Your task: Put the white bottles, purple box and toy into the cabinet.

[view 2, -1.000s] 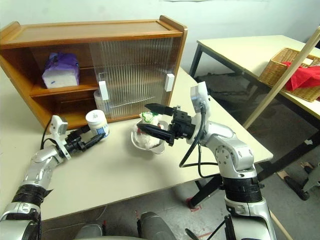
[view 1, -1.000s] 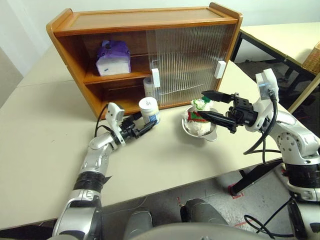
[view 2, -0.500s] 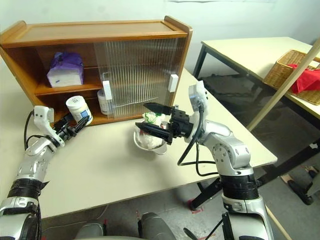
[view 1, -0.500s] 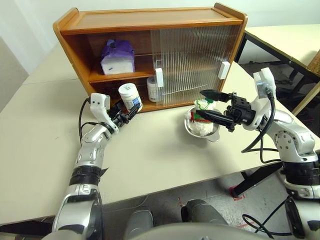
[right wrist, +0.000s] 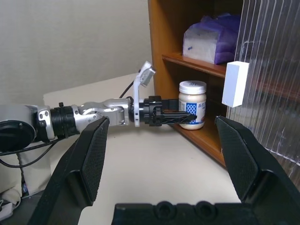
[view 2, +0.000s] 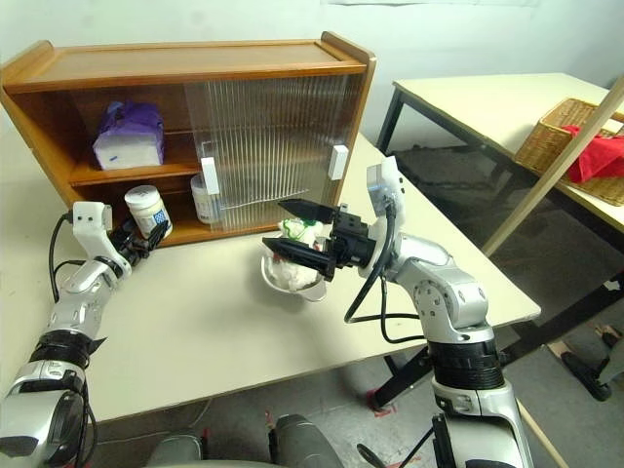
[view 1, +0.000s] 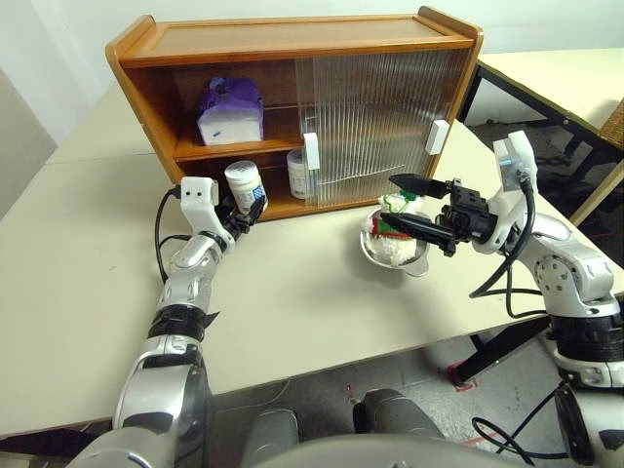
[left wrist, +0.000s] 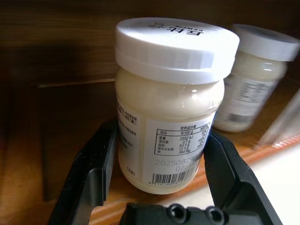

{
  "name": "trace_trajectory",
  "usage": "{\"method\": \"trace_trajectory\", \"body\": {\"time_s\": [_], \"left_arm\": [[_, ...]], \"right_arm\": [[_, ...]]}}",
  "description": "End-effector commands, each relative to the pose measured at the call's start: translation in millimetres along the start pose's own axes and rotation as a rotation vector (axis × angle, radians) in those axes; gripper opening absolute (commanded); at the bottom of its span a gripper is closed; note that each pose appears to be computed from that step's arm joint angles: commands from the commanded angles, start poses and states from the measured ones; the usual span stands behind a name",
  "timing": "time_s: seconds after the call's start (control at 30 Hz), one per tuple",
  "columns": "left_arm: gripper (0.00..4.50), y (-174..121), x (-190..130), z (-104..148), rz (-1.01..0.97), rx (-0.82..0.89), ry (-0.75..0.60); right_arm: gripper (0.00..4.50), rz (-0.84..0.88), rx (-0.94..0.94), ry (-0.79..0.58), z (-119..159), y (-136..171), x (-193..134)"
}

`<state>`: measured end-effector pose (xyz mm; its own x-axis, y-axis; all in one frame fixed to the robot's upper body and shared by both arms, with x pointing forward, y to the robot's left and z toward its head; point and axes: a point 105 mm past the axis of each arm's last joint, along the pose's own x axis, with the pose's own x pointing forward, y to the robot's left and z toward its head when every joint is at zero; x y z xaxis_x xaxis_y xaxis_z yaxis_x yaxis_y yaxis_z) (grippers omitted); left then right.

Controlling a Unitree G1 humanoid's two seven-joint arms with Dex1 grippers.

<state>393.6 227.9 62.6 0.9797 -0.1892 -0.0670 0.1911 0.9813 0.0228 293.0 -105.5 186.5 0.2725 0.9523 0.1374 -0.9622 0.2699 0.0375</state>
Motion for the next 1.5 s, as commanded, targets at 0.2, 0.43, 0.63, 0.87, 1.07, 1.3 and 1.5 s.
{"method": "trace_trajectory", "body": {"time_s": [0.2, 0.43, 0.63, 0.87, 1.07, 1.3, 1.5], "left_arm": [[3.08, 4, 19, 8, 0.092, 0.039, -0.016], [3.08, -2, 33, 12, 0.097, 0.036, -0.004], [3.08, -7, 38, 10, 0.103, 0.037, 0.015], [3.08, 0, 32, -3, 0.124, 0.063, 0.053], [4.45, 1, 29, -12, 0.124, 0.065, 0.084], [4.48, 1, 26, -11, 0.122, 0.032, 0.053], [4.48, 5, 13, -11, 0.112, 0.010, -0.010]], "right_arm": [[4.50, 0.002, -0.002, 0.009, -1, 1, 0], [4.50, -0.001, -0.004, 0.007, 0, 1, -1], [4.50, -0.002, -0.008, 0.008, 0, 1, -2], [4.50, -0.005, -0.010, 0.012, -1, 0, -3], [4.50, -0.014, -0.018, 0.015, 0, 0, -6], [4.50, -0.010, -0.020, 0.014, 1, 0, -4], [4.50, -0.001, -0.013, 0.015, -1, 1, -3]]}}
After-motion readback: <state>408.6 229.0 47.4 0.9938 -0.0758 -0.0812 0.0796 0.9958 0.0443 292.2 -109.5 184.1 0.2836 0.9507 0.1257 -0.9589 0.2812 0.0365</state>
